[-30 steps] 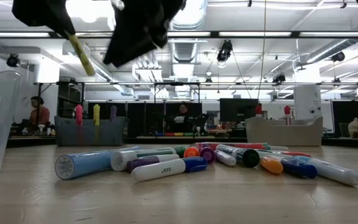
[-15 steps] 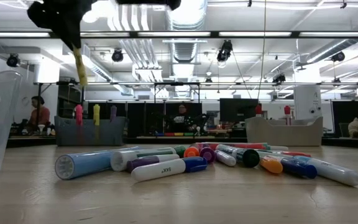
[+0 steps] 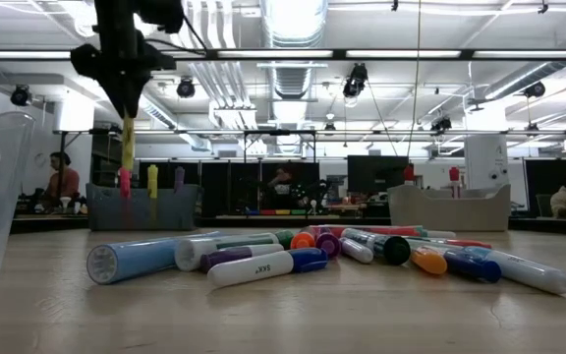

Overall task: Pick & Place Markers
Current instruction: Put the yellow highlighter pen into the black bin

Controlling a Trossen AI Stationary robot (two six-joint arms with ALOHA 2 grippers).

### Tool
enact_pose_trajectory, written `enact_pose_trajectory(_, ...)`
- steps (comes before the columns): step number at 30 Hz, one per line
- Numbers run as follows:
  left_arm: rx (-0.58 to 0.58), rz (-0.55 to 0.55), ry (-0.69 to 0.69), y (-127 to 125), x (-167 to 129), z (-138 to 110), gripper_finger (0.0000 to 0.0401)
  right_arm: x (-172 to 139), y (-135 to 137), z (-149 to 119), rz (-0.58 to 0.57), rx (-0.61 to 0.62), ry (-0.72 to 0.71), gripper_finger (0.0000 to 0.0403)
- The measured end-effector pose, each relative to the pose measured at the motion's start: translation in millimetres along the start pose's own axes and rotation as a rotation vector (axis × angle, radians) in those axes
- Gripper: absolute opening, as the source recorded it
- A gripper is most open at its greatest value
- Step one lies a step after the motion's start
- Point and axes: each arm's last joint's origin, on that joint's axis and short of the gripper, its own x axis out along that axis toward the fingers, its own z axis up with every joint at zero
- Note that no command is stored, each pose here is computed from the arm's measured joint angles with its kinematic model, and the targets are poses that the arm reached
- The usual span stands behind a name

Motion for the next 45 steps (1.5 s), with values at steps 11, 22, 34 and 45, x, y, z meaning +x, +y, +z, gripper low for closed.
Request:
enact_pose_trajectory(11,-0.056,0.004,0.026,-1,28,26,0.0062,-35,-2,2,0.0,0.0,-0.035,0.0219)
enact_pose_trajectory(22,-0.112,0.031,0.113,-5,57,38,0.0062,-61,-5,-2,-0.003,0.016,-0.133,0.0219)
enact_pose_trajectory(34,-0.153,0.012,0.083,-7,65,42,0.0062,-70,-3,-3,0.009,-0.002,-0.14,0.0219)
enact_pose_trajectory(45,-0.187,0.007,0.064,5,76,24,0.0062,-70,-3,-3,0.009,-0.001,-0.14,0.0219)
